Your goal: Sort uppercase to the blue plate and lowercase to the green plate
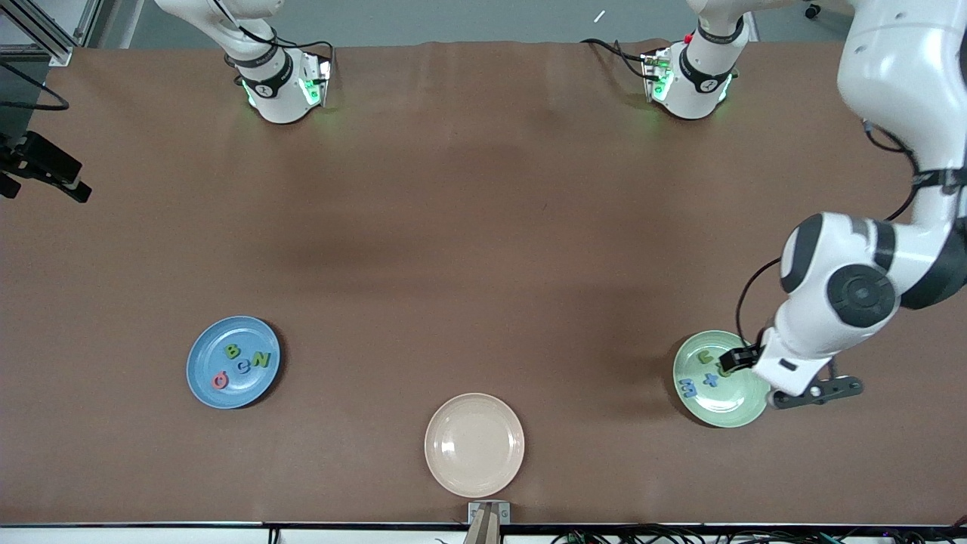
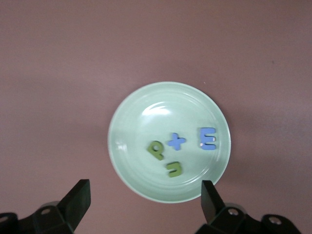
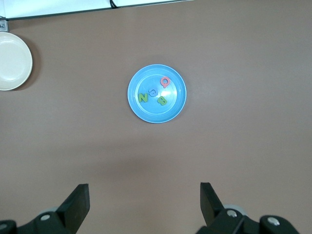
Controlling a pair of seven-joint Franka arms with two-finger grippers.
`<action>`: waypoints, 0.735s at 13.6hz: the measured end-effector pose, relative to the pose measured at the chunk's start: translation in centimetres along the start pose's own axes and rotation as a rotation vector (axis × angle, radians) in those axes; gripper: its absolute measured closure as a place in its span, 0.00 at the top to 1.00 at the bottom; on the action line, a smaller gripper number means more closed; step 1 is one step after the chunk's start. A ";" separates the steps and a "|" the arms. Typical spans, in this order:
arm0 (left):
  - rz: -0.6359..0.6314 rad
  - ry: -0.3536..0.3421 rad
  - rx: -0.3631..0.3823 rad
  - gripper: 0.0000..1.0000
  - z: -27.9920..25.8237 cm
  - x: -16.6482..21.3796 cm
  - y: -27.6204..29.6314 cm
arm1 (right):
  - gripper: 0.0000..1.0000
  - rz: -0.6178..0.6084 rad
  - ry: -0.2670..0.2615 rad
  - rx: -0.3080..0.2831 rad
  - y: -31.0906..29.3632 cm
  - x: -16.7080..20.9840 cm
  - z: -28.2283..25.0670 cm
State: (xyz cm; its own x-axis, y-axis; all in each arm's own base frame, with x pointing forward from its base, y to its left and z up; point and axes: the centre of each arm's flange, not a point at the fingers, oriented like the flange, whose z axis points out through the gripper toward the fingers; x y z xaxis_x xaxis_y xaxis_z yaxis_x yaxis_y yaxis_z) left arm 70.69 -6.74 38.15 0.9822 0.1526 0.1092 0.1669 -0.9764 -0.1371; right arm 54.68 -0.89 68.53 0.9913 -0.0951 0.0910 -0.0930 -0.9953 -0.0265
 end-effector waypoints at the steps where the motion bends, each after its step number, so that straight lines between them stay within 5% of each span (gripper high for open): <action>1: -0.001 0.012 -0.011 1.00 -1.9 0.2 -1.5 | 1.00 0.000 0.000 0.000 0.0 0.0 0.0; 10: -0.018 0.011 0.023 1.00 -12.8 -2.5 -4.4 | 1.00 0.004 0.008 0.001 0.2 0.1 -0.1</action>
State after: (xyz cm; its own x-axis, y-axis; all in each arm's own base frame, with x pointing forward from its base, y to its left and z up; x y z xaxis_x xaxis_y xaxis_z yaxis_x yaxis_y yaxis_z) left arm 66.37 -4.75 51.06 0.9781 0.1687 0.1223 0.1869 -0.9696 -0.1576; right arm 54.75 -1.13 68.61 0.9901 -0.0997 0.0992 -0.0974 -0.9948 -0.0283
